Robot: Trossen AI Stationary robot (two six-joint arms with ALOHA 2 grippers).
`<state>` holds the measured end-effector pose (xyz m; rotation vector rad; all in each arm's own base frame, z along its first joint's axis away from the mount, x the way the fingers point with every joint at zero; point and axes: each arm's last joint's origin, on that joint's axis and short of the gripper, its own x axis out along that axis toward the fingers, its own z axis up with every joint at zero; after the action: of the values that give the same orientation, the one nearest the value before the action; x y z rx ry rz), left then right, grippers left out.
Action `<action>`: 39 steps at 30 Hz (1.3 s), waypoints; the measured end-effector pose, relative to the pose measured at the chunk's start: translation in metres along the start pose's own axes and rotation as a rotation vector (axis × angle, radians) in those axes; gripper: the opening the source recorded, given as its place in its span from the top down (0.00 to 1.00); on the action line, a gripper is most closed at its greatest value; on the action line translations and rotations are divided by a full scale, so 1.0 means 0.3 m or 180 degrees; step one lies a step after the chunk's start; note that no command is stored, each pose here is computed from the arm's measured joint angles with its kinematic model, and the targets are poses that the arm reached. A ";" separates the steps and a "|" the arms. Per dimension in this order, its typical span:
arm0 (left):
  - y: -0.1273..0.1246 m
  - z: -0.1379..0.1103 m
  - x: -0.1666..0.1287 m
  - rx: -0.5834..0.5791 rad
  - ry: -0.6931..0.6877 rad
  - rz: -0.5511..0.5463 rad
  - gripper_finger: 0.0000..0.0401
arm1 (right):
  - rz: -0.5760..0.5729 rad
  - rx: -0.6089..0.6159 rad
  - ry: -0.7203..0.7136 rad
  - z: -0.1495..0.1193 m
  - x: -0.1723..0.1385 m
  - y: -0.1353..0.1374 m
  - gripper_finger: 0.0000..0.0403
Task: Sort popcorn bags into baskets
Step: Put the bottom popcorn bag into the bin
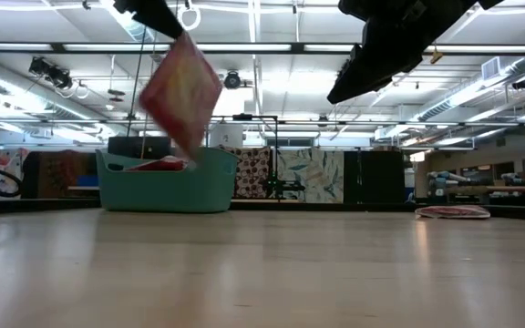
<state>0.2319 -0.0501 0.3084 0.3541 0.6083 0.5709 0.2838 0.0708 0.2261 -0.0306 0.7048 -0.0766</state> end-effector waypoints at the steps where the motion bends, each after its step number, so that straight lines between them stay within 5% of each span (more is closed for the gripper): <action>1: 0.021 0.007 0.007 -0.0019 -0.0031 0.0039 1.00 | 0.0001 0.0001 -0.0004 0.000 0.000 0.000 0.76; 22: 0.422 0.064 0.196 -0.0489 -0.0637 0.0577 1.00 | 0.0003 0.0006 -0.0017 0.002 0.000 0.000 0.76; 31: 0.573 -0.010 0.258 -0.0695 -0.0354 0.1009 1.00 | 0.0015 0.0026 -0.0082 0.009 0.000 0.001 0.76; 39: 0.633 -0.075 0.273 -0.0870 -0.0021 0.1048 1.00 | 0.0017 0.0023 -0.0085 0.009 0.000 0.002 0.76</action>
<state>0.1981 0.1519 0.3448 0.1978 0.4598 0.9572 0.2855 0.0713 0.2282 -0.0229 0.6777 -0.0735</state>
